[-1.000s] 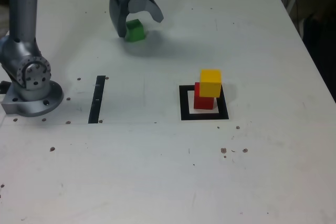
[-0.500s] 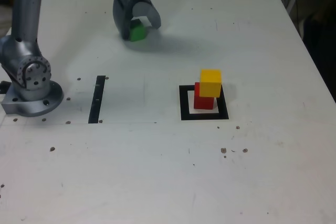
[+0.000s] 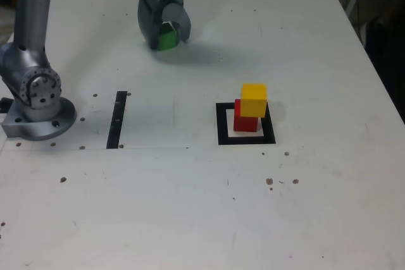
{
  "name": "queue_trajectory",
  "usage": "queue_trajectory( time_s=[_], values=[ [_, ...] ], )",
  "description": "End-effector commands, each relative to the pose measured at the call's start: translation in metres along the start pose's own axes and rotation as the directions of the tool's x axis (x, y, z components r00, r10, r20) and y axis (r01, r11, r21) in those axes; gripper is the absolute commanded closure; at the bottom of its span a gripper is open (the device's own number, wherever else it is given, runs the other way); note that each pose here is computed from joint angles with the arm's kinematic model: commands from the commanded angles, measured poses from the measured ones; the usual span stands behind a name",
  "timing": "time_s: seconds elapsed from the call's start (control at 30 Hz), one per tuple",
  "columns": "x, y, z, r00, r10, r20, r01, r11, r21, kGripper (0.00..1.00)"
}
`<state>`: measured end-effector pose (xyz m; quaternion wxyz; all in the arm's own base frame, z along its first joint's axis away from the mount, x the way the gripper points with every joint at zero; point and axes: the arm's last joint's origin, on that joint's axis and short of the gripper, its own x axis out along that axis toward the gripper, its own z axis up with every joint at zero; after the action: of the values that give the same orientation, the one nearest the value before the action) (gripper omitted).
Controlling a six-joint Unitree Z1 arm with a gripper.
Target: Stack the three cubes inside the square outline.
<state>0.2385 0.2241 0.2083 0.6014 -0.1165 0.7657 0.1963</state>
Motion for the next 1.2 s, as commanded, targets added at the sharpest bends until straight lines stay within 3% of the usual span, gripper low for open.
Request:
queue_trajectory(
  time_s=[0.0,0.27,0.4,0.5,0.63,0.73,0.93,1.07,1.17],
  values=[
    [-0.004,-0.003,-0.002,0.9999,-0.010,0.001,0.010,1.000,0.006,0.73],
    [-0.011,-0.015,-0.009,0.9975,-0.040,-0.058,0.043,0.997,0.056,0.83],
    [-0.028,-0.027,-0.012,0.9941,-0.046,-0.098,0.057,0.993,0.107,0.84],
    [-0.049,-0.038,-0.015,0.9942,-0.044,-0.098,0.058,0.987,0.152,0.84],
    [-0.083,-0.052,-0.022,0.9982,-0.043,-0.043,0.051,0.976,0.214,0.84],
    [-0.113,-0.065,-0.035,0.9989,-0.043,0.017,0.037,0.965,0.259,0.84],
    [-0.166,-0.101,-0.061,0.9939,-0.032,0.106,-0.006,0.939,0.343,0.84],
    [-0.183,-0.131,-0.069,0.9885,-0.033,0.148,-0.029,0.918,0.395,0.84],
    [-0.188,-0.156,-0.071,0.9864,-0.047,0.158,-0.026,0.902,0.432,0.84]
  ],
)
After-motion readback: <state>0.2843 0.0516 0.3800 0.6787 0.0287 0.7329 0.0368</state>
